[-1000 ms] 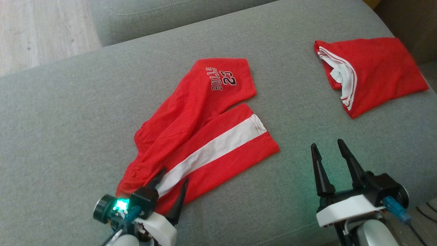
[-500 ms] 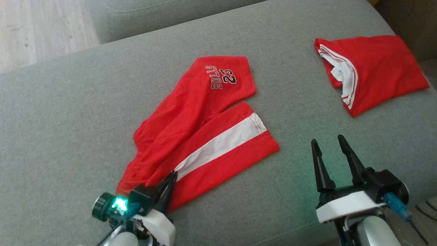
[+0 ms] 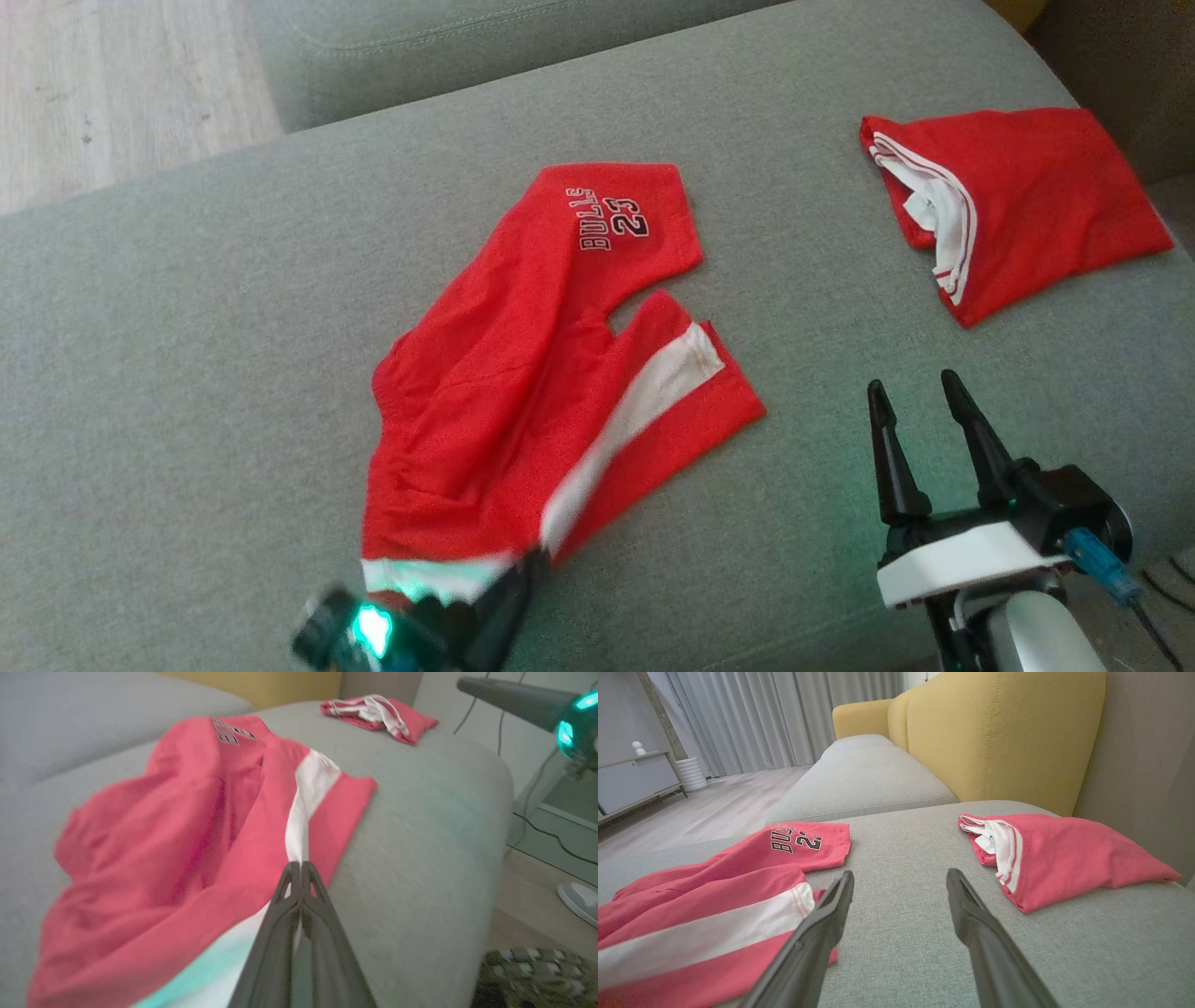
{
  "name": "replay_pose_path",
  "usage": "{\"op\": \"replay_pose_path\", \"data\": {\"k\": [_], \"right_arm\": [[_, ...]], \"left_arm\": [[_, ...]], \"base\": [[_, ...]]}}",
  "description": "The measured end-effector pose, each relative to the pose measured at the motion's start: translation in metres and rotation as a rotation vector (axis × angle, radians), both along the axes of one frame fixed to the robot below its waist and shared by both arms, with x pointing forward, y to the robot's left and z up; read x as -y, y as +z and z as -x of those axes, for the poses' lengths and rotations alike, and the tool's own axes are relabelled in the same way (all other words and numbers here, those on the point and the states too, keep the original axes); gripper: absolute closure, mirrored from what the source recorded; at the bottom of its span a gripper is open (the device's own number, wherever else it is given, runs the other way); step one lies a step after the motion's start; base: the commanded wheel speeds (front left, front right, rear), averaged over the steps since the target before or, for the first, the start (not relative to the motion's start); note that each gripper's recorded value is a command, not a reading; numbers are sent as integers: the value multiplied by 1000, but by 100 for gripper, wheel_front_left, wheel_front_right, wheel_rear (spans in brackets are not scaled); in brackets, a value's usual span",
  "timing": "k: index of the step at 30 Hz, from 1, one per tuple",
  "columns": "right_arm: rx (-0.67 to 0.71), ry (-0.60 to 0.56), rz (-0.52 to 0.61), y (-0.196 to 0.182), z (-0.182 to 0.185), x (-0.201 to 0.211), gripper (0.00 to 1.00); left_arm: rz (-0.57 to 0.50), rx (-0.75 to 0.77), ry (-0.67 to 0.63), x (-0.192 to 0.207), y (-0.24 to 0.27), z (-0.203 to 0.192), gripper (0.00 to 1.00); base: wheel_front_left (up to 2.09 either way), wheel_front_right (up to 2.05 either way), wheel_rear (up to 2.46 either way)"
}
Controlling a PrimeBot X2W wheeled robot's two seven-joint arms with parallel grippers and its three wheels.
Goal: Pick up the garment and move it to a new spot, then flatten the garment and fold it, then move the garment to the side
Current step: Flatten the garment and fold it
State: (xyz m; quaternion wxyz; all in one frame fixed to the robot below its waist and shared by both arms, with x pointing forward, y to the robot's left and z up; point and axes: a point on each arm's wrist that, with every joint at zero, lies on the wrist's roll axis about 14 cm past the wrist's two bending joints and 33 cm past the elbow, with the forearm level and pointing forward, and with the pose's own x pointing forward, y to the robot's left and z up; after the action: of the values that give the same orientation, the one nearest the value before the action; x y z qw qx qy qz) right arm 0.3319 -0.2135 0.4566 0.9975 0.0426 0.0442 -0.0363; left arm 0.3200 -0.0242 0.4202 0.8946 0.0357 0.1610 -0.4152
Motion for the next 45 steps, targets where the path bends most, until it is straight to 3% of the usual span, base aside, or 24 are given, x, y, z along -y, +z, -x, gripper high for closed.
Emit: {"op": "replay_pose_path", "data": {"k": [7, 9, 10, 14, 18, 22, 33, 45], "right_arm": [[8, 6, -1, 2, -1, -2, 0], [11, 9, -2, 3, -1, -3, 0], [12, 9, -2, 3, -1, -3, 0], [14, 7, -3, 4, 1, -2, 0], [17, -2, -2, 5, 4, 0, 0], [9, -5, -2, 3, 6, 1, 0], [-33, -41, -3, -8, 13, 9, 0], [-49, -66, -6, -11, 4, 18, 0]], "left_arm": [[-51, -136, -63, -12, -30, 54, 99], [-59, -159, -68, -13, -36, 60, 54], [-71, -177, -87, -13, -40, 66, 0], [-4, -237, -96, 0, -35, 74, 0], [166, -149, -110, 33, 14, 52, 0], [189, -67, -135, 57, 35, 24, 0], [66, -107, -191, 96, -1, -8, 0], [-29, -99, -209, 113, -23, -43, 0]], "base": [[0, 0, 0], [0, 0, 0], [0, 0, 0], [0, 0, 0], [0, 0, 0], [0, 0, 0], [0, 0, 0], [0, 0, 0]]}}
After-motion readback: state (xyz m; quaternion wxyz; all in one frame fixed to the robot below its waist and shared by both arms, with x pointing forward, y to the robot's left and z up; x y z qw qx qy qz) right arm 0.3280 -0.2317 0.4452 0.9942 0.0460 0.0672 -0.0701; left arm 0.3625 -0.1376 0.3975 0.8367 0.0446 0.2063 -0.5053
